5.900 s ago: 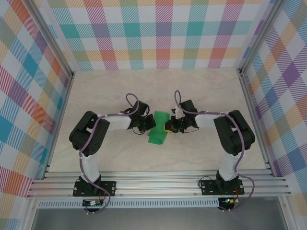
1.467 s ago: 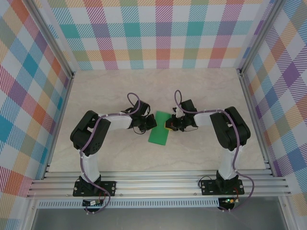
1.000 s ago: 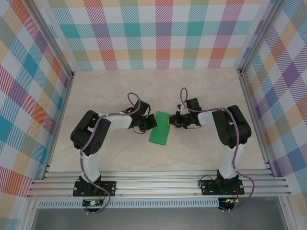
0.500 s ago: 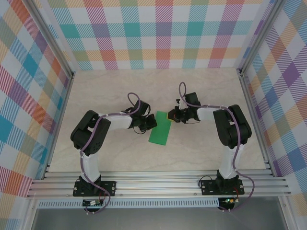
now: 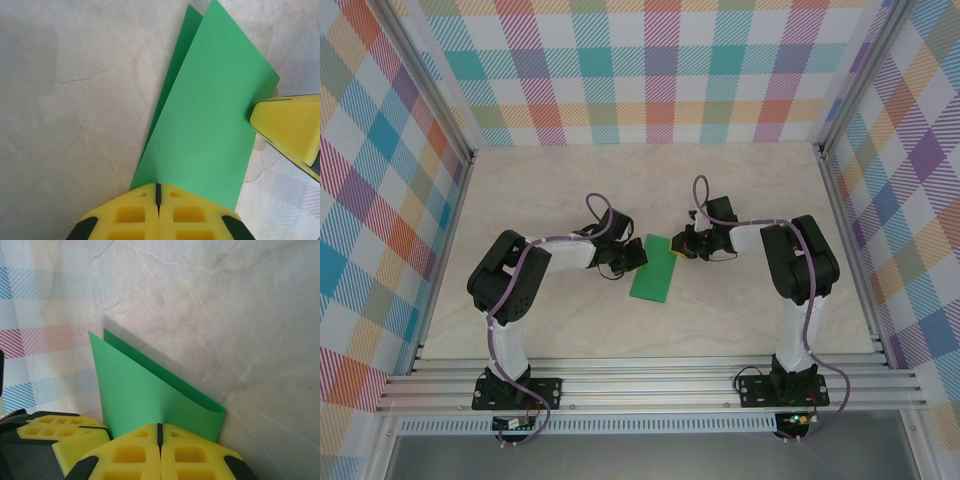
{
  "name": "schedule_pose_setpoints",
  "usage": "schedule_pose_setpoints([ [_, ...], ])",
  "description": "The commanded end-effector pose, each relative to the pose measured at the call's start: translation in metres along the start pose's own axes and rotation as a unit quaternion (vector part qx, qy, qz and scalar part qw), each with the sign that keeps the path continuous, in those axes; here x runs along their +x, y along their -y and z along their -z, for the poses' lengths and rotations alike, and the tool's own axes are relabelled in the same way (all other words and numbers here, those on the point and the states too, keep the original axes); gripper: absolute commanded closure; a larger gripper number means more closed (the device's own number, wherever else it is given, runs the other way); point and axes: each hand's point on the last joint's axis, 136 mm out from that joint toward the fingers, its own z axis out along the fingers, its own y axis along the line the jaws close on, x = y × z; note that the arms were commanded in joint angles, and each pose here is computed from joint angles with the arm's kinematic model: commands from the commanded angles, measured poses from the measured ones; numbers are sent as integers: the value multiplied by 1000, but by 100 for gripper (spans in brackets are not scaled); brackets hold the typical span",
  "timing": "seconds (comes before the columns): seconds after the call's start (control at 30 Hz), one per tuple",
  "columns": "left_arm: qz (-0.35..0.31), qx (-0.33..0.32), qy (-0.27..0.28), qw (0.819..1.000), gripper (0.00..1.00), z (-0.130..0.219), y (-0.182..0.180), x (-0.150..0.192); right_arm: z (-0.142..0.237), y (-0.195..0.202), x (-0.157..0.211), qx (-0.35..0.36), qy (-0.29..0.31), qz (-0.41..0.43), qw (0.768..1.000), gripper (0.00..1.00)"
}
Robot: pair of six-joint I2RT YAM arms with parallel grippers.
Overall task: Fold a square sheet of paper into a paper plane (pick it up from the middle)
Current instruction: Fold the square sheet of paper in half at the center of the table.
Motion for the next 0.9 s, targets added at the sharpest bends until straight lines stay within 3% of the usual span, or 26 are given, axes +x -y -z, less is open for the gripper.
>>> schedule_pose_setpoints([
  [0.0,7,-72,-62,995,100,-16,-39,40,9,-7,-18,-8,14,9,1000,94],
  [0.5,4,-73,-65,995,100,-16,-40,42,-9,29,-20,25,1,-37,999,93],
  [0.87,5,-74,-61,995,100,-13,-40,42,23,-27,-30,-8,10,5,1000,90],
])
